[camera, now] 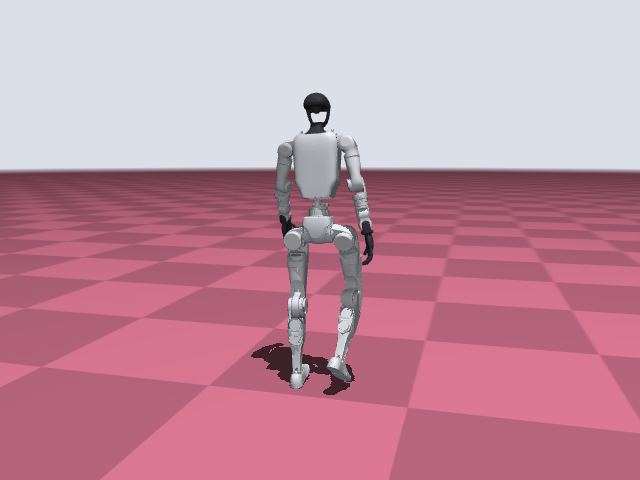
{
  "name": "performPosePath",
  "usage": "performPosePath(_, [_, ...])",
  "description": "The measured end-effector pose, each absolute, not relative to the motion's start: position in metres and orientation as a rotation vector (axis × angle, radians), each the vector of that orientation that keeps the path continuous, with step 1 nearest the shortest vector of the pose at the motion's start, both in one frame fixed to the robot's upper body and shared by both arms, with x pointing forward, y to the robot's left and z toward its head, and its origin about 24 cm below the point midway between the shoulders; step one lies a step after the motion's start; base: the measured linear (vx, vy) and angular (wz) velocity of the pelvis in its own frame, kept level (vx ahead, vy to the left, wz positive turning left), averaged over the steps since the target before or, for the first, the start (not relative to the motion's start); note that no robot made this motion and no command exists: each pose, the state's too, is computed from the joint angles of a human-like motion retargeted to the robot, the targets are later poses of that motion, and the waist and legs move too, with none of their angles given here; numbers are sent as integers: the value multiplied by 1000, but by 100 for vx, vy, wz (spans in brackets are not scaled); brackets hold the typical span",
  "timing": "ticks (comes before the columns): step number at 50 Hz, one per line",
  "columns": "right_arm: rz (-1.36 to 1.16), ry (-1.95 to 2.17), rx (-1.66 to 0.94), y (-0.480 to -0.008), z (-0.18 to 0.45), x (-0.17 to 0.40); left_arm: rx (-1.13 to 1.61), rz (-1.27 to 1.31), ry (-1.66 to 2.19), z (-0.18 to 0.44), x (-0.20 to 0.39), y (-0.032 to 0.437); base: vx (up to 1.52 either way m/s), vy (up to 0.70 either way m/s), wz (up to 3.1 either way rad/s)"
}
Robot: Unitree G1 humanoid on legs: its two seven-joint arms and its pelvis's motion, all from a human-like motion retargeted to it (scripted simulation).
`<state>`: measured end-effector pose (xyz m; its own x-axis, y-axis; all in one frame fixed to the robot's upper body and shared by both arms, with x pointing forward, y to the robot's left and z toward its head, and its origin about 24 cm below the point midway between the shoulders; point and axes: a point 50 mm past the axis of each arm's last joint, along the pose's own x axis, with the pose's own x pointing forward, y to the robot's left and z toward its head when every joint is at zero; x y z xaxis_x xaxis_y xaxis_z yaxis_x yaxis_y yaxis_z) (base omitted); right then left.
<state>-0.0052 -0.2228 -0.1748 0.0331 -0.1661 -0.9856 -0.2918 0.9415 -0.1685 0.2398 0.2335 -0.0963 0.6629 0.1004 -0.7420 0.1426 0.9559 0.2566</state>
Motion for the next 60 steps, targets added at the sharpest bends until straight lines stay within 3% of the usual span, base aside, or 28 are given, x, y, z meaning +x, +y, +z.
performPosePath(4, [123,1691,-327,-227,-170,-56,317,-78,468,-19,319,215,84,-6,129])
performPosePath(8, [138,1816,-339,-228,-166,-79,283,-68,231,41,356,203,94,-22,101])
performPosePath(13, [113,1794,-319,-226,-170,-54,158,-62,275,21,341,204,97,-31,-25])
performPosePath(17, [24,1629,-317,-227,-175,2,103,-62,612,-67,265,215,105,-30,-81])
performPosePath(23, [-144,1224,-357,-238,-151,134,77,-102,1316,-164,73,228,91,-17,-43])
performPosePath(30, [-195,735,-359,-233,-67,279,33,45,1867,-153,-111,245,91,-2,-134])
performPosePath(33, [-195,559,-351,-230,-30,314,-40,183,1914,-141,-148,243,101,18,-130])
performPosePath(37, [-138,515,-332,-225,-27,316,-103,172,1935,-137,-164,233,104,28,-47])
performPosePath(42, [-25,805,-300,-224,-96,241,-43,-9,1830,-156,-110,231,108,33,47])
performPosePath(48, [72,1309,-258,-221,-166,84,201,-80,1406,-163,77,244,95,24,92])
performPosePath(55, [120,1727,-210,-220,-171,-60,234,-33,644,-48,302,218,86,6,139])
performPosePath(60, [105,1858,-179,-219,-164,-95,129,-23,252,49,369,204,97,-21,126])
